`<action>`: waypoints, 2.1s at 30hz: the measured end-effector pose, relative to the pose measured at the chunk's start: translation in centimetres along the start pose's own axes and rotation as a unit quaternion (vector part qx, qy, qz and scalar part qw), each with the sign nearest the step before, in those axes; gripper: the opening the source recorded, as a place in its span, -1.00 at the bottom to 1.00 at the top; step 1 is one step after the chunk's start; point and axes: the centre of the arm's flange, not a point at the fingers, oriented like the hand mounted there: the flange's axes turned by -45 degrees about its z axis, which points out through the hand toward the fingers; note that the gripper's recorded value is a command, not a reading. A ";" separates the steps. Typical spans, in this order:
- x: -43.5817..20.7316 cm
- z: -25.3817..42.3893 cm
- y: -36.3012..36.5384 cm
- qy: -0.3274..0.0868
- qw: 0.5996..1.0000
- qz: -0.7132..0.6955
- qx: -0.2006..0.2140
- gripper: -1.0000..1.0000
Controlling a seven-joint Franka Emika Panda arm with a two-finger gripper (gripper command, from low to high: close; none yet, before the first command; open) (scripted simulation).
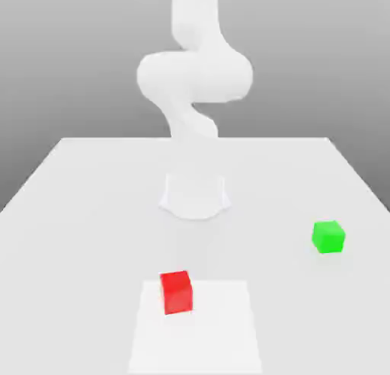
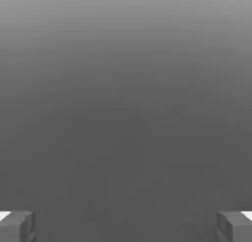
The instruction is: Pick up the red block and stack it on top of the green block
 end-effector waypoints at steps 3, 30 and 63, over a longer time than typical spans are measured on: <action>-2.5 7.7 0.9 -0.057 0.998 -0.013 0.008 0.00; -35.0 37.4 3.0 -0.351 0.930 -0.101 0.033 -1.00; -43.4 19.4 -30.2 -0.182 0.472 -0.809 0.301 -1.00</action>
